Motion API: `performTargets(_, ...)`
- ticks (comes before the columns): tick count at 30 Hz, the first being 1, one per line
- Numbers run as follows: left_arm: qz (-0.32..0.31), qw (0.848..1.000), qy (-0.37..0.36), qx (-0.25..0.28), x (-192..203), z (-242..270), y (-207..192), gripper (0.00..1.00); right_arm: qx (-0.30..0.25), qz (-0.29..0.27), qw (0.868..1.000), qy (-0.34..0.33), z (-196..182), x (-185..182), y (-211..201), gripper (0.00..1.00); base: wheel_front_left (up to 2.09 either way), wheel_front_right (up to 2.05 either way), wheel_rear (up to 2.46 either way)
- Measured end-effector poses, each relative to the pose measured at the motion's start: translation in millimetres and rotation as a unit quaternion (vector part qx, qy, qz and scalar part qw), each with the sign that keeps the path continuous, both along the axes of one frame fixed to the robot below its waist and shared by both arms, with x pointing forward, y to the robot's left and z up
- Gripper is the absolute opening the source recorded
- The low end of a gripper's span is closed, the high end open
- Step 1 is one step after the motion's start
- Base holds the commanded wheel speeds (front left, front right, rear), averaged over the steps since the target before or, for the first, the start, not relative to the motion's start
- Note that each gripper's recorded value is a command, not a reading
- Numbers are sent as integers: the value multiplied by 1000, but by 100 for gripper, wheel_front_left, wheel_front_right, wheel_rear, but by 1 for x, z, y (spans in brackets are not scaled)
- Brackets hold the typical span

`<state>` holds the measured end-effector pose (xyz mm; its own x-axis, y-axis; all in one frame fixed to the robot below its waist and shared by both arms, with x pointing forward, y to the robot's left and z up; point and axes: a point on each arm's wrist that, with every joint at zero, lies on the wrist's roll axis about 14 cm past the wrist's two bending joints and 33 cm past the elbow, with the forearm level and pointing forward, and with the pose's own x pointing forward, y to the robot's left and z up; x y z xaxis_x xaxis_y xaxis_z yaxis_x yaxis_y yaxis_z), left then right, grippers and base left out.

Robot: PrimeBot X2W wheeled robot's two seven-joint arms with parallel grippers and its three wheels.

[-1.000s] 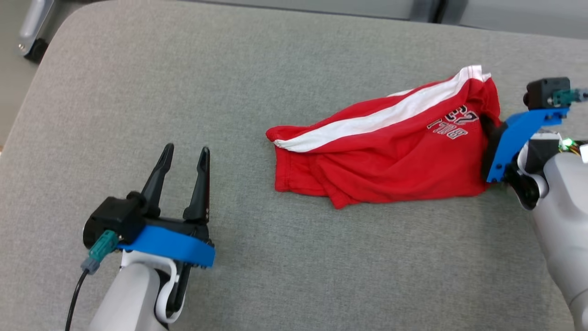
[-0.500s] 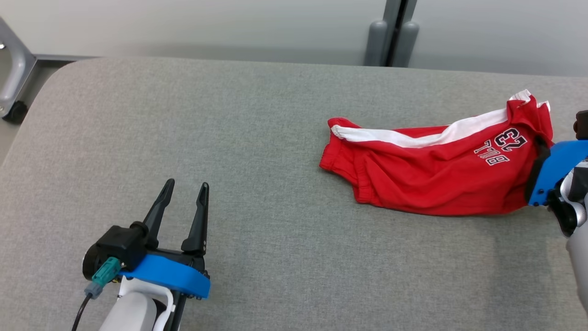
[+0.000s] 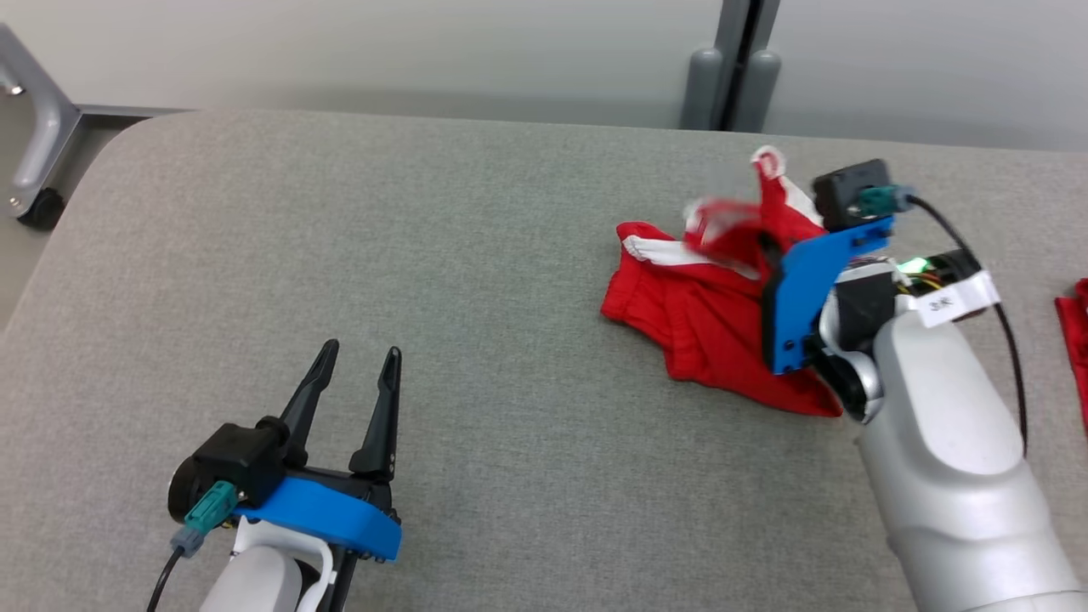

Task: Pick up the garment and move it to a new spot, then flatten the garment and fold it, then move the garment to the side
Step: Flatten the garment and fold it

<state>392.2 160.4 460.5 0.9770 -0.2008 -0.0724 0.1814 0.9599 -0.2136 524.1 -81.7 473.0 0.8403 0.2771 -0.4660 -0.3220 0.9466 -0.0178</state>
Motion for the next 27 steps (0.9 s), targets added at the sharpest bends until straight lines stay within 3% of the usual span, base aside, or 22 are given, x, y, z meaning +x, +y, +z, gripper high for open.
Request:
performTargets(7, 11, 1000, 7, 1, 1, -3, 7, 100, 9, 93, 994, 52, -24, -15, 68, 0, 0, 0, 0)
performTargets(16, 28, 999, 25, -5, -3, -14, 14, 100, 38, 133, 987, 84, -43, -22, 103, 0, 0, 0, 0)
performTargets(17, 28, 999, 25, -5, -3, -14, 14, 100, 38, 133, 987, 84, -43, -22, 103, 13, 0, 0, 0)
performTargets(18, 28, 999, 25, -6, -3, -14, 14, 100, 67, 132, 986, 82, -39, -22, 108, 100, 0, 0, 0)
performTargets(23, 27, 999, 24, -7, -2, -13, 14, 100, 145, 126, 979, 64, -15, -19, 120, 100, 0, 0, 0)
performTargets(25, 27, 999, 16, -9, 0, -8, 14, 100, 190, 117, 975, 19, 17, -8, 120, 100, 0, 0, 0)
performTargets(27, 27, 1000, 13, -8, 0, -6, 15, 100, 199, 111, 974, -2, 29, -3, 117, 100, 0, 0, 0)
